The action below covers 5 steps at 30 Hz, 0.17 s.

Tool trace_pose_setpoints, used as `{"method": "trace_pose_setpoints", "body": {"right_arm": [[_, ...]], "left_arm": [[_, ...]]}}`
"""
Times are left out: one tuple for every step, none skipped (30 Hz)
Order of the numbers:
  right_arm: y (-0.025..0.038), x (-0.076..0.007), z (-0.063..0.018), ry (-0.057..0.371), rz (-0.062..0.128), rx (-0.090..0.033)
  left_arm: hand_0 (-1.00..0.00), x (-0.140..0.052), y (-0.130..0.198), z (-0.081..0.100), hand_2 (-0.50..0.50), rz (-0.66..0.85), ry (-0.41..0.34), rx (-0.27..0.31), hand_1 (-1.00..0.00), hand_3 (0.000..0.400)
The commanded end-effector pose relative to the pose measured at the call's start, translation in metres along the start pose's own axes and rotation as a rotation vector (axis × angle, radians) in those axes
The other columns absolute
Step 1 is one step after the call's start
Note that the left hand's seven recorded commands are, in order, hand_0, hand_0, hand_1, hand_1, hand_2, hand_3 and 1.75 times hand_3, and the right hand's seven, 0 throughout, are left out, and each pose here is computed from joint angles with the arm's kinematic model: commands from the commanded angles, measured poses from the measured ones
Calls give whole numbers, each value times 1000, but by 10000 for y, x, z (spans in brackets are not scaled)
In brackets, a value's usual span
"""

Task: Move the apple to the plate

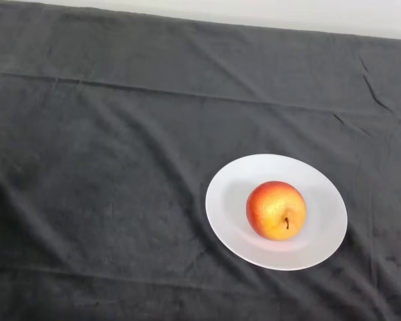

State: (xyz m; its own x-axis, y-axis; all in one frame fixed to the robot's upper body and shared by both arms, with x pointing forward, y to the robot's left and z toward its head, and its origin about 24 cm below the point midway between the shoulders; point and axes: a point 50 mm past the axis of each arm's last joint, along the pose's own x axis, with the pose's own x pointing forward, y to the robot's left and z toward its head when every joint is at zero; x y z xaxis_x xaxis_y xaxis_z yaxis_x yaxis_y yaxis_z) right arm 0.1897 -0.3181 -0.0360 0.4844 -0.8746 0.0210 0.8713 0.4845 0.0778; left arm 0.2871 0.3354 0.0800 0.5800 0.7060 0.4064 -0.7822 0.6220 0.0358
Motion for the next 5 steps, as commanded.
{"method": "trace_pose_setpoints", "body": {"right_arm": [[-226,-611,-465,246,-8,-80],[-226,-611,-465,246,-8,-80],[-226,-611,-465,246,-8,-80],[-226,-611,-465,246,-8,-80],[-226,-611,-465,246,-8,-80]], "left_arm": [[0,110,-34,78,0,15,-24,-13,0,0],[0,111,-35,79,0,15,-24,-13,0,0],[0,112,-36,80,0,15,-24,-14,0,0],[0,112,-36,81,0,15,-25,-14,0,0],[0,112,-36,82,0,15,-25,-14,0,0]]}}
